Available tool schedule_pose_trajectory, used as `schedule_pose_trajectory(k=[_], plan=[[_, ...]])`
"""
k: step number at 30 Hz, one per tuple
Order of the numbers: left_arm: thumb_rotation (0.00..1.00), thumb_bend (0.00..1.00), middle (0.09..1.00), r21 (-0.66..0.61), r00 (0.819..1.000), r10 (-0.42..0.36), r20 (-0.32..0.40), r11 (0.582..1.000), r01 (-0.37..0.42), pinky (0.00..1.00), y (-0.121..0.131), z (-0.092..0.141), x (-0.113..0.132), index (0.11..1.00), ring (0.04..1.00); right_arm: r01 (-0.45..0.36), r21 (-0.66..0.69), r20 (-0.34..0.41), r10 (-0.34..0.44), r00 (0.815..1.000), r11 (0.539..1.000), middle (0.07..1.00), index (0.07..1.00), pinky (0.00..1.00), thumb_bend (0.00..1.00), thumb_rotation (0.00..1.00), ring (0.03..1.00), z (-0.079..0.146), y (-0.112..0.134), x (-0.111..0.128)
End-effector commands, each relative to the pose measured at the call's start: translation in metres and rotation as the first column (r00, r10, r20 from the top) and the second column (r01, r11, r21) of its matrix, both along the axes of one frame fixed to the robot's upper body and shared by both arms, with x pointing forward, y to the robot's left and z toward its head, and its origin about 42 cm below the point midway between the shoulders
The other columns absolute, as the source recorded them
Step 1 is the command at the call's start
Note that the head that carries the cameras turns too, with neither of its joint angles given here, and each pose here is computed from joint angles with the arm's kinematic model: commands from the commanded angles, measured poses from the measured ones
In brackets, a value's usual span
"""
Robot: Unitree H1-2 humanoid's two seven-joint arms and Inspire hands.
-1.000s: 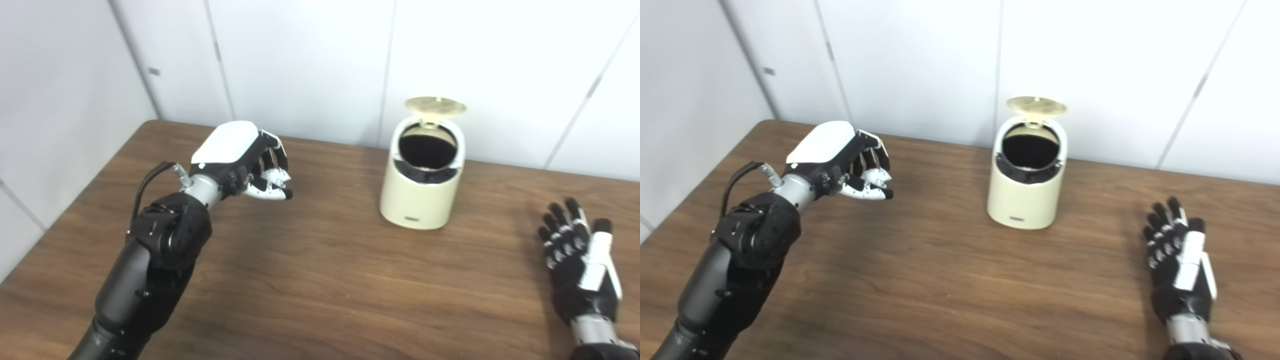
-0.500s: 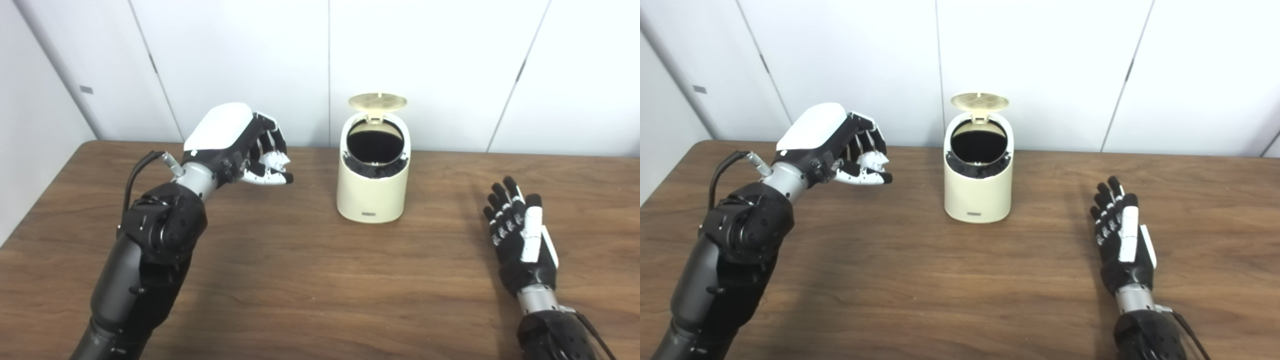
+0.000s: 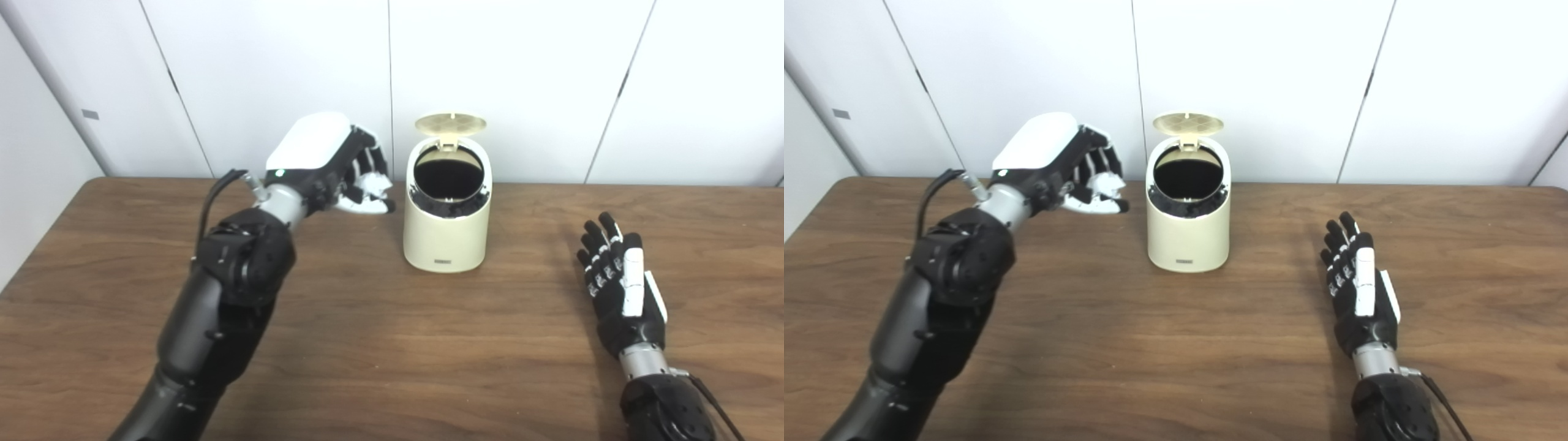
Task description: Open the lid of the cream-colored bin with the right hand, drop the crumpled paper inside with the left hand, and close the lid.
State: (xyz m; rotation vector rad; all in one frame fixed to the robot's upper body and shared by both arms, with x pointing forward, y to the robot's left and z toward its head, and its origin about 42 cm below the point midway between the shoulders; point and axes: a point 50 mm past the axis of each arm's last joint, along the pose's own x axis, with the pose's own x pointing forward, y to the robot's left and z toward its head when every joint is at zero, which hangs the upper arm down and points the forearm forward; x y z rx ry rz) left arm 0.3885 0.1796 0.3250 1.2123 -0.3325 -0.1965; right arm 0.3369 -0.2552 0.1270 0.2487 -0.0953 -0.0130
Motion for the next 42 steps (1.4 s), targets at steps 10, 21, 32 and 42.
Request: schedule_pose_trajectory(k=[10, 21, 32, 42], plan=[[0.00, 0.46, 0.455, -0.056, 0.990, -0.013, 0.140, 0.998, 0.021, 0.29, -0.031, 0.027, 0.025, 0.511, 0.360, -0.008, 0.002, 0.021, 0.008, 1.000, 1.000, 0.954, 0.980, 0.99, 0.57, 0.96, 0.982, -0.004, 0.002, -0.001], [0.00, 0.47, 0.468, -0.033, 0.987, -0.027, 0.161, 0.999, 0.033, 0.32, -0.055, 0.027, 0.034, 0.492, 0.374, -0.006, -0.003, 0.019, 0.006, 1.000, 1.000, 0.949, 0.984, 0.99, 0.56, 0.96, 0.981, -0.004, 0.003, -0.002], [0.00, 0.47, 0.537, -0.037, 0.985, -0.053, 0.165, 0.998, 0.060, 0.30, -0.076, 0.025, 0.034, 0.487, 0.423, 0.000, -0.013, 0.014, 0.000, 1.000, 1.000, 0.948, 0.984, 0.98, 0.56, 0.97, 0.985, -0.004, 0.001, -0.002], [0.00, 0.47, 0.539, -0.065, 0.984, -0.070, 0.165, 0.995, 0.082, 0.28, -0.087, 0.018, 0.038, 0.498, 0.407, -0.004, -0.013, 0.012, 0.004, 1.000, 1.000, 0.946, 0.987, 1.00, 0.56, 0.98, 0.989, -0.002, 0.001, -0.004]])
